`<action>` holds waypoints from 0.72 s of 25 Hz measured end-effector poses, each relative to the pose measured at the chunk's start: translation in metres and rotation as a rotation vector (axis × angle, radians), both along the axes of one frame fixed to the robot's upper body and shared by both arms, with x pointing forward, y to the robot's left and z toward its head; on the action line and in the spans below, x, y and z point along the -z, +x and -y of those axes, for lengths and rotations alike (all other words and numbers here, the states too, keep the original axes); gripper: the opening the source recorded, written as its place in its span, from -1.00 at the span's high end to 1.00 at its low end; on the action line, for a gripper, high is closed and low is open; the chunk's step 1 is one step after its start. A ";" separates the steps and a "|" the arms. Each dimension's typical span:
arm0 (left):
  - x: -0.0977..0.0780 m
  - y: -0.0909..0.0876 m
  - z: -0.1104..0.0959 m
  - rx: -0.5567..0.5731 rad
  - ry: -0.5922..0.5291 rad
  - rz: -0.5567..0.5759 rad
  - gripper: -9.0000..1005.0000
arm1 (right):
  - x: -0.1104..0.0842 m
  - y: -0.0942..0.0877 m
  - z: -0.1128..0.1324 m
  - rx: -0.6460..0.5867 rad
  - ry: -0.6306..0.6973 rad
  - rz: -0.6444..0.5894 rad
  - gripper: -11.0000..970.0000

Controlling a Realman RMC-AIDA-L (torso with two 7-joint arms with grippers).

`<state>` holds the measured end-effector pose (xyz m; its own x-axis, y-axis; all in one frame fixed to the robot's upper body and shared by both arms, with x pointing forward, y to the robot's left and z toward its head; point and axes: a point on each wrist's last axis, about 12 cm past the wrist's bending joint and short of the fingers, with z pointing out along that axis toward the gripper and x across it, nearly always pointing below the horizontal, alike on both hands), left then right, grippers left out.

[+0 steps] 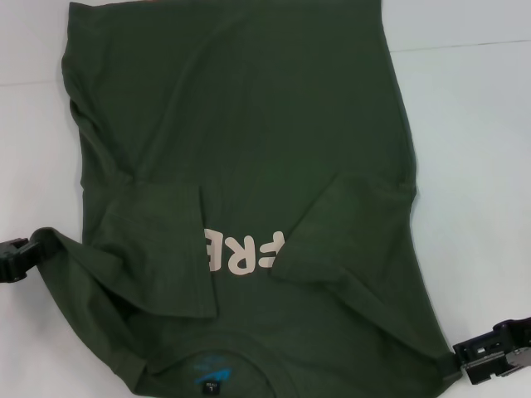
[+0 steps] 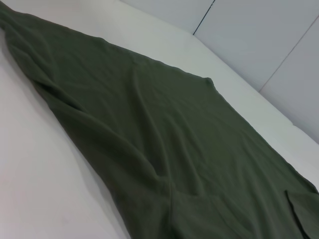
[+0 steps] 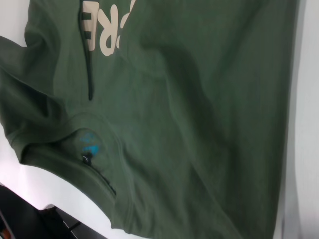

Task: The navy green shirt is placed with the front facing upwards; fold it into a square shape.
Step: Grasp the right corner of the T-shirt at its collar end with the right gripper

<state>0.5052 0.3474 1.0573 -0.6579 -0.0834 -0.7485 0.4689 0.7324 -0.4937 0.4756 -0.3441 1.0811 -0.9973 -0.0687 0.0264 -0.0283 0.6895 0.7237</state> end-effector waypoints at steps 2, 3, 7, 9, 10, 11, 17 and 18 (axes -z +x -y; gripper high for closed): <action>0.000 0.000 0.000 0.000 0.000 0.000 0.89 | 0.001 0.000 -0.001 -0.003 0.000 -0.002 -0.91; 0.000 0.000 0.000 0.000 0.000 0.001 0.89 | 0.002 0.000 -0.002 -0.006 0.001 -0.004 -0.91; -0.001 0.001 -0.001 0.000 0.003 0.002 0.89 | 0.003 0.002 -0.005 -0.013 0.003 -0.008 -0.91; -0.001 0.001 0.000 0.000 0.004 0.003 0.89 | 0.003 0.003 -0.006 -0.016 0.004 -0.006 -0.91; -0.001 0.001 0.000 0.000 0.004 0.003 0.89 | 0.003 0.004 -0.007 -0.017 0.004 -0.004 -0.91; -0.001 0.001 0.000 0.000 0.004 0.003 0.89 | 0.002 0.005 -0.007 -0.017 0.004 -0.001 -0.91; 0.000 0.001 -0.001 -0.001 0.005 0.003 0.89 | 0.002 0.009 -0.011 -0.024 0.005 0.007 -0.91; 0.000 0.001 -0.001 -0.001 0.005 0.003 0.89 | 0.002 0.010 -0.012 -0.027 0.007 0.006 -0.91</action>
<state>0.5057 0.3483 1.0576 -0.6556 -0.0804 -0.7508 0.4693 0.7356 -0.4886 0.4852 -0.3316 1.0789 -0.9953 -0.0953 0.0196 -0.0511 0.6831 0.7285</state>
